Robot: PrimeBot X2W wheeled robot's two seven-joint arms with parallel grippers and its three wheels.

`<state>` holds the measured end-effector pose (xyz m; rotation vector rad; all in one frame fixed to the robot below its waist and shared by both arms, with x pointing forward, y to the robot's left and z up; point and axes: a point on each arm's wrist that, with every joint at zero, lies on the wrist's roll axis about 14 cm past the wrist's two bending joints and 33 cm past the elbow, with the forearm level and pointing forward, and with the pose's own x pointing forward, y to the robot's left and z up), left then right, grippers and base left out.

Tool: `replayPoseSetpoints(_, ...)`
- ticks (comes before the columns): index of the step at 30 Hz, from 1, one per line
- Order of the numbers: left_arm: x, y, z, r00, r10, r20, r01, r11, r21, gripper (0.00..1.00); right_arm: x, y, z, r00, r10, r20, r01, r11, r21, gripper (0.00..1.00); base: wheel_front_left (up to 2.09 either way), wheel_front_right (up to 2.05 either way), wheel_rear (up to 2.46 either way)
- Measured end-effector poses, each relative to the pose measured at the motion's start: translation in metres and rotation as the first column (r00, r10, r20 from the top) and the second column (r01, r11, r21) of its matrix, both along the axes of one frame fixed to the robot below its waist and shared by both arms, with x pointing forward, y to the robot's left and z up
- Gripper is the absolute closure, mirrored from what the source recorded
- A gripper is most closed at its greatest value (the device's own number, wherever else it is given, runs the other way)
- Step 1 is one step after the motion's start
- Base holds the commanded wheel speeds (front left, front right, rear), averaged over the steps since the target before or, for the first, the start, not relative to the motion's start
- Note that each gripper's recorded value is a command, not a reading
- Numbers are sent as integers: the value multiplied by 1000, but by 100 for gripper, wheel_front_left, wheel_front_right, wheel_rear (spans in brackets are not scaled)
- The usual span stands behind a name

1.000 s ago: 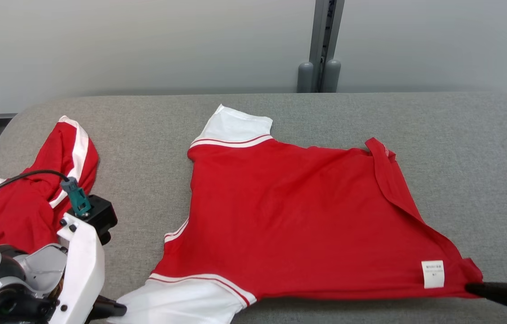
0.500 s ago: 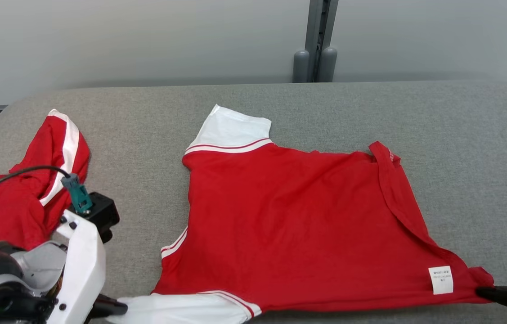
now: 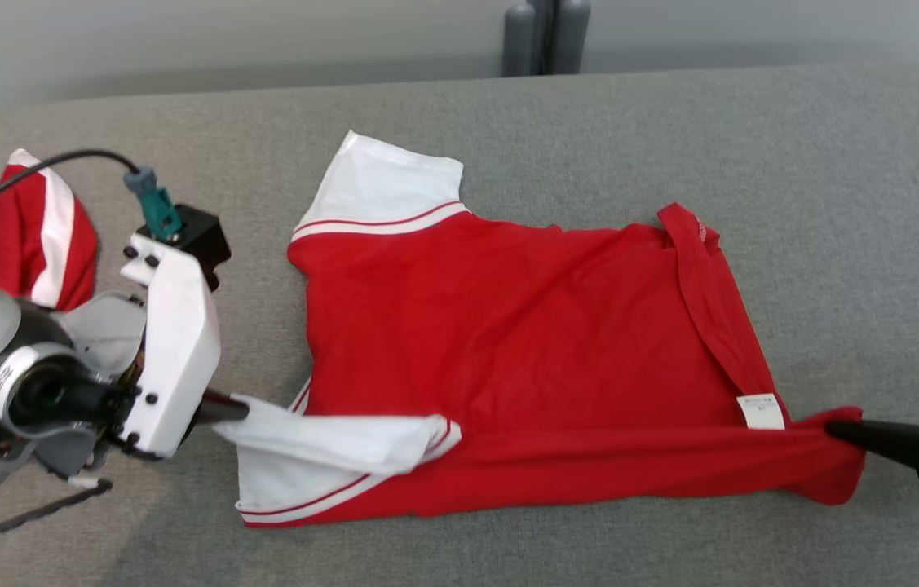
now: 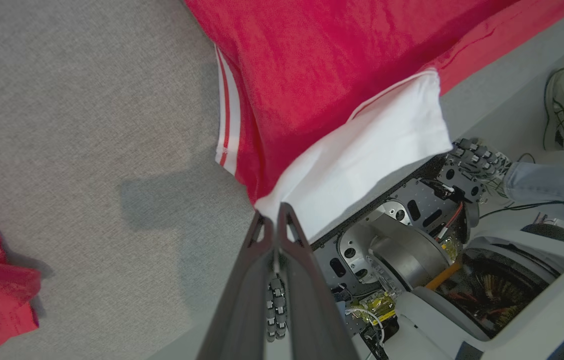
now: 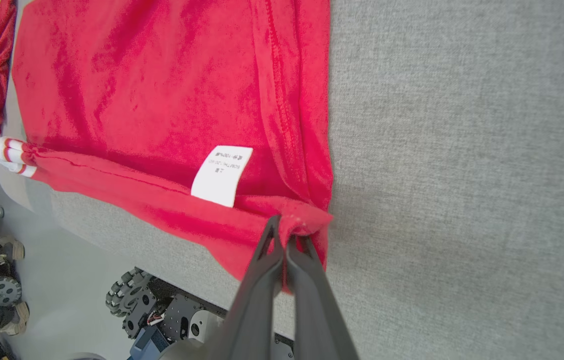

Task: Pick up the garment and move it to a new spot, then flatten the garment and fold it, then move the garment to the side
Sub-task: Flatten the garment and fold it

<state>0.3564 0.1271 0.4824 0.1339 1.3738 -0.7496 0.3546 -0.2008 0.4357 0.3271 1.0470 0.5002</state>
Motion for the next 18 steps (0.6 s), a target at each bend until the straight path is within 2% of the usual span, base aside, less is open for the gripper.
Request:
replayPoseSetpoints(9, 48, -28, -24, 1000, -13, 5, 13, 999, -30, 100, 29, 6, -16, 997, -82, -3, 82, 996, 22, 100, 0, 0, 0)
replayPoseSetpoints(13, 61, -34, -32, 1000, 17, 7, -16, 998, -52, 100, 36, 13, -18, 995, -101, 2, 101, 994, 35, 98, 0, 0, 0)
replayPoseSetpoints(14, 63, -35, -34, 1000, 24, 5, -23, 998, -54, 100, 38, 14, -18, 994, -105, 4, 105, 994, 39, 97, 0, 0, 0)
replayPoseSetpoints(15, 64, -36, -36, 1000, 26, 5, -26, 998, -57, 100, 40, 16, -18, 994, -109, 7, 109, 993, 41, 91, 0, 0, 0)
replayPoseSetpoints(16, 65, -35, -38, 999, 32, 2, -31, 998, -55, 100, 42, 17, -18, 993, -114, 11, 113, 993, 42, 77, 0, 0, 0)
replayPoseSetpoints(17, 71, -33, -39, 998, 57, 26, -55, 997, -59, 35, 44, 18, -18, 992, -122, 14, 121, 992, 42, 57, 0, 0, 0)
replayPoseSetpoints(18, 73, -32, -39, 997, 65, 36, -62, 996, -63, 0, 46, 17, -17, 991, -134, 23, 133, 990, 39, 0, 0, 0, 0)
